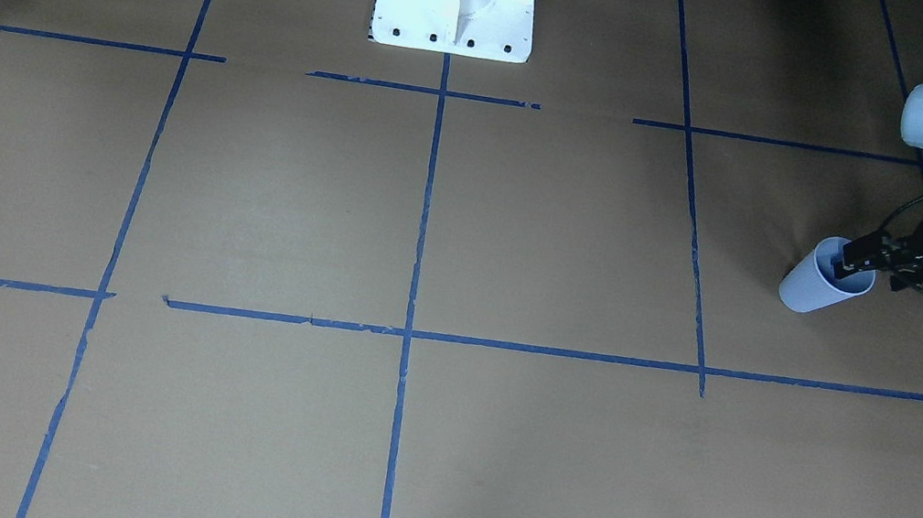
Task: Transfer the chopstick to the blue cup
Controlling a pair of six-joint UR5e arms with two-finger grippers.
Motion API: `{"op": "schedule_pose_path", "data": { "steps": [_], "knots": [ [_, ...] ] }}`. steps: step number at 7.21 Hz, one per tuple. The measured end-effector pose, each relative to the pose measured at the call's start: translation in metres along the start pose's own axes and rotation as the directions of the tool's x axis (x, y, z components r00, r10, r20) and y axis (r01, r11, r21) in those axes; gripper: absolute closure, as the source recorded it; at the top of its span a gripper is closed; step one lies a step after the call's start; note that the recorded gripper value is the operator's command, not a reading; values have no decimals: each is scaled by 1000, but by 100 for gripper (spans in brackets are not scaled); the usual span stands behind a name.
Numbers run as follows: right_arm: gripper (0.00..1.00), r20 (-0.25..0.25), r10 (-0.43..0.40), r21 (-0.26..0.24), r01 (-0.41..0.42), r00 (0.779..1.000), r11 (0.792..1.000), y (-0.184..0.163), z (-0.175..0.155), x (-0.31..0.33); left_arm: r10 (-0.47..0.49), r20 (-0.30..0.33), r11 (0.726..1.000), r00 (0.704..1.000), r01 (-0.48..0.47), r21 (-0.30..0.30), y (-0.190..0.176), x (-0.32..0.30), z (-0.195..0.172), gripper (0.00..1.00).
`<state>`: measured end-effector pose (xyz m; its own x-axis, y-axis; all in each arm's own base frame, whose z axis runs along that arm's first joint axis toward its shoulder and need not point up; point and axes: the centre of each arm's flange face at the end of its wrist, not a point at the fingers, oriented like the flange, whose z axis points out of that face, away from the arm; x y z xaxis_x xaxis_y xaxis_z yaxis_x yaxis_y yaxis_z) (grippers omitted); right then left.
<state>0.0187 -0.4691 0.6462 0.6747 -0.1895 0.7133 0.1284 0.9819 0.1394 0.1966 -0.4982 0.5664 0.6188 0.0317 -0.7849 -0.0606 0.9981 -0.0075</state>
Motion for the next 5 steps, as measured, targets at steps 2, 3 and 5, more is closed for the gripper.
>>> {"op": "schedule_pose_path", "data": {
  "steps": [2, 3, 5],
  "knots": [
    [0, 2, -5, -6, 5, 1000, 1000, 0, 4, -2, -35, -11, 999, 999, 35, -4, -14, 20, 6, 100],
    [0, 2, -7, -6, 7, 1000, 1000, -1, 4, -3, -108, -41, 994, 993, 108, 14, -31, 54, -5, 100],
    [0, 5, -11, -5, 11, 1000, 1000, -1, 4, -4, -282, -138, 958, 950, 286, 14, -64, 185, -23, 100]
  ]
}}
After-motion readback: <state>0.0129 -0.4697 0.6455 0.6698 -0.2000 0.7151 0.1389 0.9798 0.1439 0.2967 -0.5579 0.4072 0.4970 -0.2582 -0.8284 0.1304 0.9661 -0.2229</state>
